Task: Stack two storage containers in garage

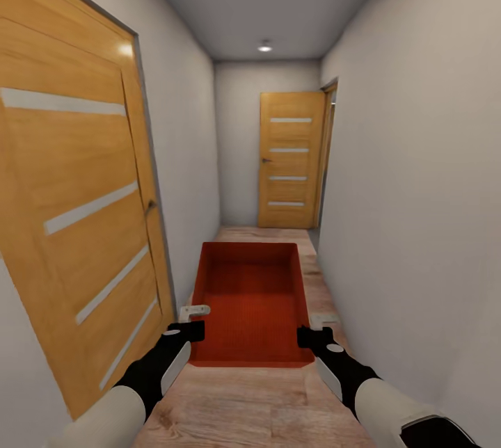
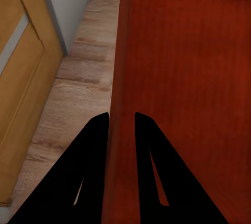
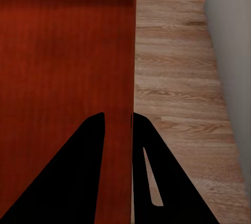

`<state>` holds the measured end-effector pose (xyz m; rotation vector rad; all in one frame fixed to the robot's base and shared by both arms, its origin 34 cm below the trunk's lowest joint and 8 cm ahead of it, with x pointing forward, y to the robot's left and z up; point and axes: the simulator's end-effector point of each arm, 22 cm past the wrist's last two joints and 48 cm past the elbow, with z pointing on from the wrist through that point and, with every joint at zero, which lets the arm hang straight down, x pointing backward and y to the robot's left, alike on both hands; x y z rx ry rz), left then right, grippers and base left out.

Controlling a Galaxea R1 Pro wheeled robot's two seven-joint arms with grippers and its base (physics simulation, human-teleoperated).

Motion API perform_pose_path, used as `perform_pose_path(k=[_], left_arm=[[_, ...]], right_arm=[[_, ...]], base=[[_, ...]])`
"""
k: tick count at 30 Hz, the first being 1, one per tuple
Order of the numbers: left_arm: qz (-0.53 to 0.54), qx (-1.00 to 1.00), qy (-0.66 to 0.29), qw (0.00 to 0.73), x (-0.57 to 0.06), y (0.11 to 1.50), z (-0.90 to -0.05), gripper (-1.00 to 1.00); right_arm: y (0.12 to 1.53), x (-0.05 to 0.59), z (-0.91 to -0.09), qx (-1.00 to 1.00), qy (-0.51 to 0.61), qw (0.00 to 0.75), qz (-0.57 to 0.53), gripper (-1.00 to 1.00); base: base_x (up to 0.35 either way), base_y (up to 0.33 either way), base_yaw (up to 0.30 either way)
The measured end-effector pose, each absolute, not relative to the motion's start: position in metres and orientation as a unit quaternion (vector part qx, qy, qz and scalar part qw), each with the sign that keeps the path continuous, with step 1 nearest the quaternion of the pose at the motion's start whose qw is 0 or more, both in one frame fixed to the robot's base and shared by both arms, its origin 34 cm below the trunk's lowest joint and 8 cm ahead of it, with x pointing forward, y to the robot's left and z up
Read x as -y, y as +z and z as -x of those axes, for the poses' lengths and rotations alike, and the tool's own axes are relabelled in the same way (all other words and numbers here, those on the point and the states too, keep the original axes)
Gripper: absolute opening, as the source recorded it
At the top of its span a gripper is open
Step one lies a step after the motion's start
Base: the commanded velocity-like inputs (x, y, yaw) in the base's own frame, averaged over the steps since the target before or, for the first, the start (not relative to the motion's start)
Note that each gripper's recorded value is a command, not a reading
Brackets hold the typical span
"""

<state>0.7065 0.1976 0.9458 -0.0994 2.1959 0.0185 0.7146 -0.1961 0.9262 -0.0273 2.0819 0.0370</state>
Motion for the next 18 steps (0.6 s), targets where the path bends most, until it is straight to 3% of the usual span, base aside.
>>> perform_pose_path(k=[9,18], left_arm=[[0.040,-0.890,0.008,0.455,-0.1981,0.9460,-0.7067,-1.00],[0.041,-0.890,0.008,0.455,-0.1983,0.9459,-0.7067,-1.00]], right_arm=[[0.9264,0.1957,-0.7146,-0.863,0.015,0.506,0.011,-1.00],[0.9264,0.1956,-0.7146,-0.863,0.015,0.505,0.011,-1.00]], base=[[0.323,0.000,-0.214],[0.323,0.000,-0.040]])
